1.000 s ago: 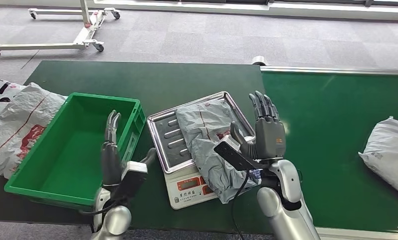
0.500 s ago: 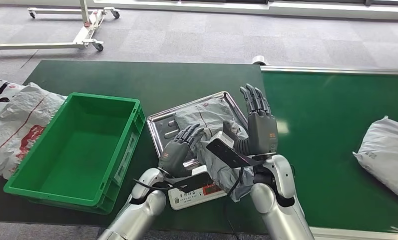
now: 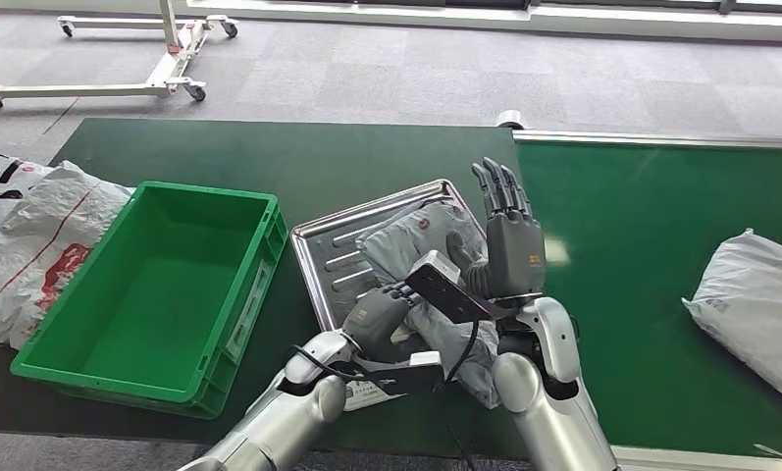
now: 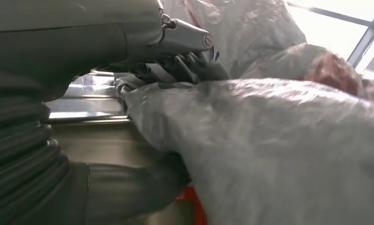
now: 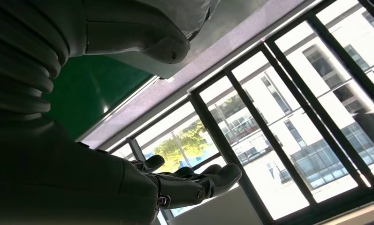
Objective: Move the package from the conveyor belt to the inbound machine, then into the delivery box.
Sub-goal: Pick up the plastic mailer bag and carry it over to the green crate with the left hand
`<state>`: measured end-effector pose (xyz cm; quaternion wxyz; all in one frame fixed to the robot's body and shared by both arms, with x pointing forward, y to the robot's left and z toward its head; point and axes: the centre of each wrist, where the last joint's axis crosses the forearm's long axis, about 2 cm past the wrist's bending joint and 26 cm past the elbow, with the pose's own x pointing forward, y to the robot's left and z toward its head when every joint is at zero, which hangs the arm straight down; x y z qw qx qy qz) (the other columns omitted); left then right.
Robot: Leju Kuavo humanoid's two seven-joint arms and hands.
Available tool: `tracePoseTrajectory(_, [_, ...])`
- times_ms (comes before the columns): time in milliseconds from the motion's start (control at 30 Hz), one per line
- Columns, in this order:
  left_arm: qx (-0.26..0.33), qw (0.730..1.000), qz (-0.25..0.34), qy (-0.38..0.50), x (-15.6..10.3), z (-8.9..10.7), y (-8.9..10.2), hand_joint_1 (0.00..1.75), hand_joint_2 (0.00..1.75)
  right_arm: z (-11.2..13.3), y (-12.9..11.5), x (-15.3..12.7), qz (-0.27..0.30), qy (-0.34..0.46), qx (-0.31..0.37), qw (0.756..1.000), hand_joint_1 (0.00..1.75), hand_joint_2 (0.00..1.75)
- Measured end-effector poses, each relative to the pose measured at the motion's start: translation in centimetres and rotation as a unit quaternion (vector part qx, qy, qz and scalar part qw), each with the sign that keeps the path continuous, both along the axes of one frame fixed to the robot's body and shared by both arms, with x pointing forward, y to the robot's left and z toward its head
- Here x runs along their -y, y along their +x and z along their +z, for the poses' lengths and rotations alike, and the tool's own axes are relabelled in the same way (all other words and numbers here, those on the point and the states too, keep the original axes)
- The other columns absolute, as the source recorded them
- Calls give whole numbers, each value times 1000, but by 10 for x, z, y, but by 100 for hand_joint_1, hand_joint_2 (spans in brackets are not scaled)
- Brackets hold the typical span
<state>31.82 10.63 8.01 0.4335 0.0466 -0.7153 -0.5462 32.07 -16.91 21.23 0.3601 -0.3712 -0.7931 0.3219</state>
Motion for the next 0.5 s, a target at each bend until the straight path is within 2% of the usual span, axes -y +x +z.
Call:
tracePoseTrajectory(200, [13, 1000, 11, -7, -1, 4, 5, 175, 175, -4, -3, 0, -3, -1, -11, 1000, 0, 175])
tracePoseTrajectory(500, [44, 996, 66, -39, -8, 7, 7, 175, 175, -9, -9, 0, -6, -3, -23, 1000, 0, 175])
